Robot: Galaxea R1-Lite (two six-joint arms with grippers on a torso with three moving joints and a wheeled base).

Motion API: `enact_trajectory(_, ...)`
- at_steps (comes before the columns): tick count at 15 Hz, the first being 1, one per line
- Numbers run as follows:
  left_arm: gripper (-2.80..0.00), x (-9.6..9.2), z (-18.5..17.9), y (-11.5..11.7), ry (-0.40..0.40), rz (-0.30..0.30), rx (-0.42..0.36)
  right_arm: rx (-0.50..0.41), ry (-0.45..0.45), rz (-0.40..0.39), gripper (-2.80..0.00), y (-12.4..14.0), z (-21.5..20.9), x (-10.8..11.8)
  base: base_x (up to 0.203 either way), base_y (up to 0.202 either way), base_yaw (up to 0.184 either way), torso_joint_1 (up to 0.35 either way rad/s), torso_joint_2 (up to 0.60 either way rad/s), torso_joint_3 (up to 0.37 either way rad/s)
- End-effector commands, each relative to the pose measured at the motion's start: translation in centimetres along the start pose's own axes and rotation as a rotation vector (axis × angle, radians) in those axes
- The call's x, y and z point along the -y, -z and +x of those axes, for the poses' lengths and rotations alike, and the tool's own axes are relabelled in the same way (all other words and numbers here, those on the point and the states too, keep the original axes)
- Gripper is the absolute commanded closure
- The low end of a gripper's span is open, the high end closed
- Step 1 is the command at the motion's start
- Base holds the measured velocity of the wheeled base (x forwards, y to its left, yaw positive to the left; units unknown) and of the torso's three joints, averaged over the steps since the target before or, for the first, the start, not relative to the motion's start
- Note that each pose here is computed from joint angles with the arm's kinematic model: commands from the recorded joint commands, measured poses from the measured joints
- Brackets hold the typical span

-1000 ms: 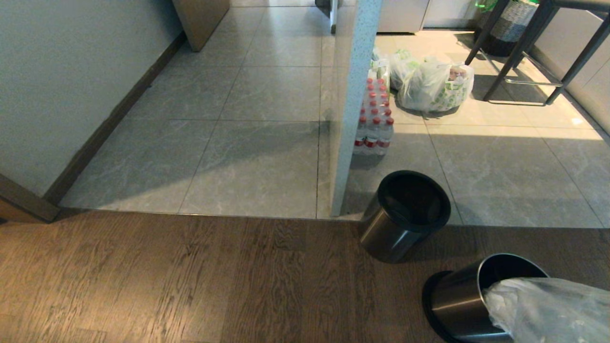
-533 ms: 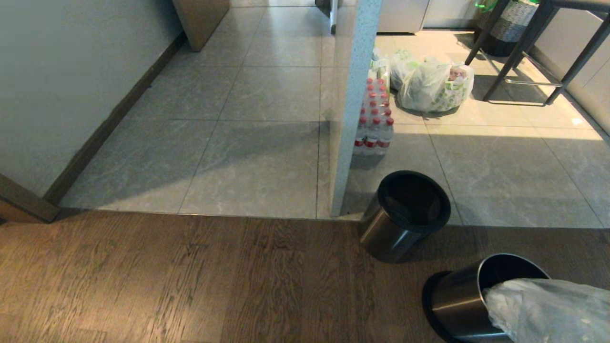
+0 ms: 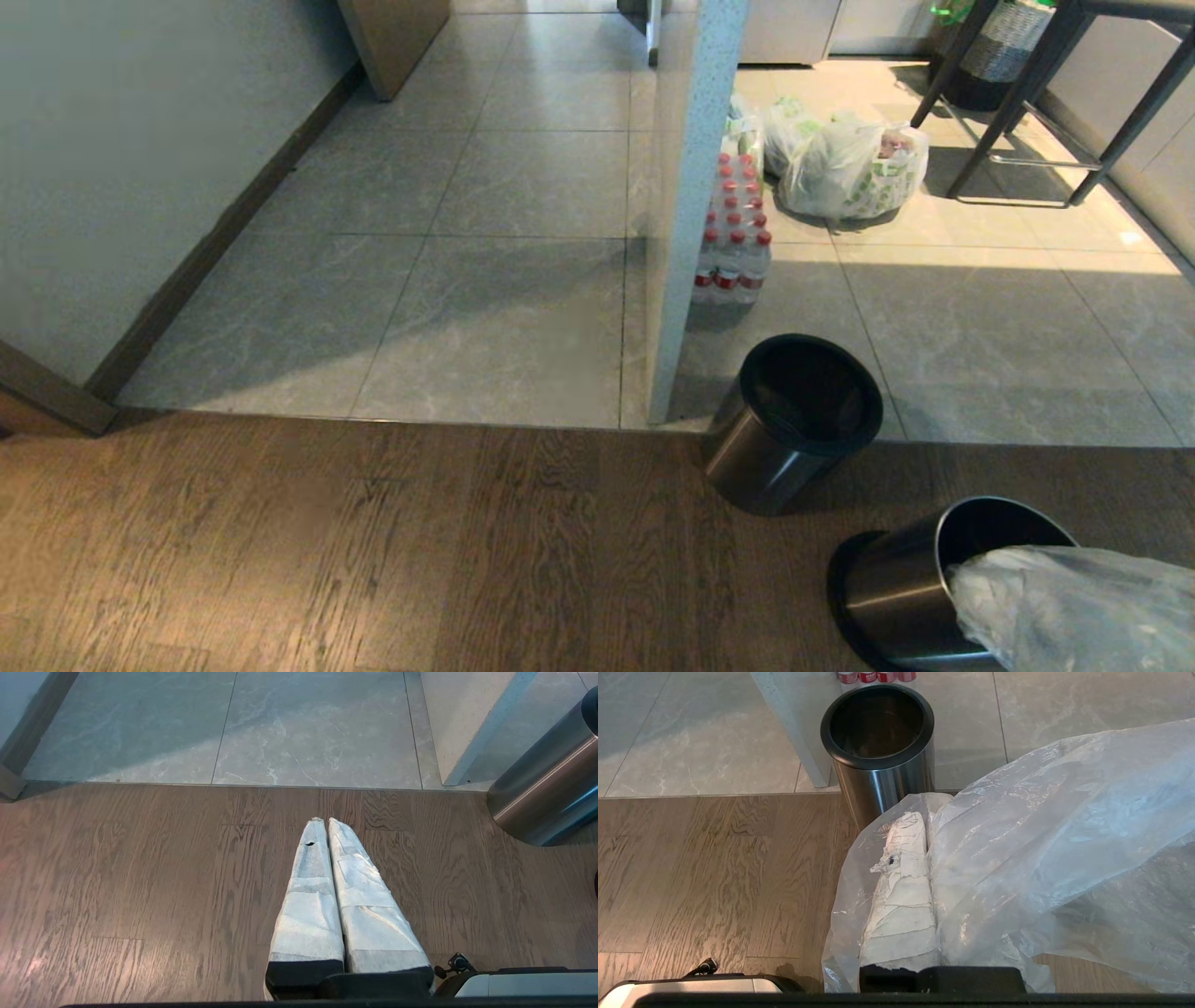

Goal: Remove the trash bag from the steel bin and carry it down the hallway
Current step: Pick up the trash bag

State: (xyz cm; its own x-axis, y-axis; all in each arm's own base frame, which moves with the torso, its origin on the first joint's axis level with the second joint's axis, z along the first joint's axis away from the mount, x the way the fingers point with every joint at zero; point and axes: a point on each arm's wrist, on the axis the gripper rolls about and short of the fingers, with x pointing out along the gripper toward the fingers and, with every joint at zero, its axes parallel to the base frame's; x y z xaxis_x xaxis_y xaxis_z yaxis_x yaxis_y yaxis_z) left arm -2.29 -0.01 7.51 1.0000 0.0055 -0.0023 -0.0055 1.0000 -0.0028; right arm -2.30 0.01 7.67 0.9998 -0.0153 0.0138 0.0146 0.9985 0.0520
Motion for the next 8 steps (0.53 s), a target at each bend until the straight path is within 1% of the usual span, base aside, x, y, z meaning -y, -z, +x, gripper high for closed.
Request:
enact_trajectory(1,0.00,0.00,0.03,0.08,-0.001,0.000,-0.004,-0.005,0.000,0.000,0.00,0.08,0.04,0.00,0.000,0.000,0.000,0.000,0.00,0.000)
enact_trajectory(5,0.00,0.00,0.03,0.08,-0.001,-0.002,-0.004,-0.003,0.001,0.000,0.00,0.03,0.03,0.00,0.000,0.000,0.000,0.000,0.00,0.008)
enact_trajectory(8,0.00,0.00,0.03,0.08,-0.001,-0.002,-0.004,-0.003,0.000,0.000,0.00,0.03,0.03,0.00,0.000,0.000,0.000,0.005,0.00,0.147)
